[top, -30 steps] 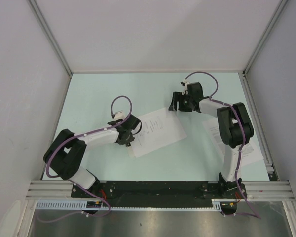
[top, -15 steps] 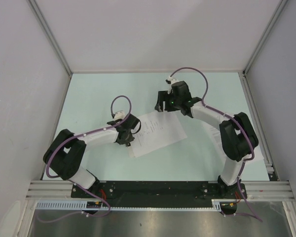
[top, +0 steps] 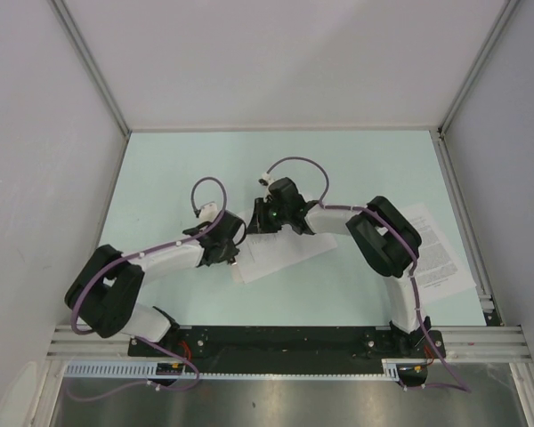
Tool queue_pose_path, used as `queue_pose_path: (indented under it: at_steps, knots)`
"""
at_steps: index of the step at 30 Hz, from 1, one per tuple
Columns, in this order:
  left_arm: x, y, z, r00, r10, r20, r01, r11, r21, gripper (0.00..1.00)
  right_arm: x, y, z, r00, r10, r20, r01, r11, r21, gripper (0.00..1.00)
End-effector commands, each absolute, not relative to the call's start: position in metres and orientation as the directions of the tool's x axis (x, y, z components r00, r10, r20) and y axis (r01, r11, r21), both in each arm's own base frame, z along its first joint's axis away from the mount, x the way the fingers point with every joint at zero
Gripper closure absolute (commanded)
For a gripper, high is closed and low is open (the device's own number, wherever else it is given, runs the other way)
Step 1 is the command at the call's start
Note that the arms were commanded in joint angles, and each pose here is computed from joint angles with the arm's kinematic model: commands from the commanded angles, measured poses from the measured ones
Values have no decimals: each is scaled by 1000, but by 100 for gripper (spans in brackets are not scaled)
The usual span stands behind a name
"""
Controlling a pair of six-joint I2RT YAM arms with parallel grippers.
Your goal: Put the files into the folder
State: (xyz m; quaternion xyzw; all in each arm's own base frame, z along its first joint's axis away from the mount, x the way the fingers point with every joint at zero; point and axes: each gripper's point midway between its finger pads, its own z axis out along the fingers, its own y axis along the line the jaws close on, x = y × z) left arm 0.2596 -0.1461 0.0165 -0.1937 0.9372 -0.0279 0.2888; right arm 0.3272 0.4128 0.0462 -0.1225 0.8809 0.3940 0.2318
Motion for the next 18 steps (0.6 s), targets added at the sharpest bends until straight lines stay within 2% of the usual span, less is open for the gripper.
queue_pose_path:
  at_steps: [1,10,18]
  knots:
    - [246,-148,4,-757,-446,-478,-376,895,-240,100,336,426,54,-855,14,-518,-396,625,672,73]
    - [243,-143,6,-722,-467,-510,-368,884,-288,100,328,418,3,-911,32,-411,-274,698,662,76]
    - [244,-140,10,-709,-473,-523,-370,881,-295,100,310,435,-11,-919,3,-394,-284,688,667,77]
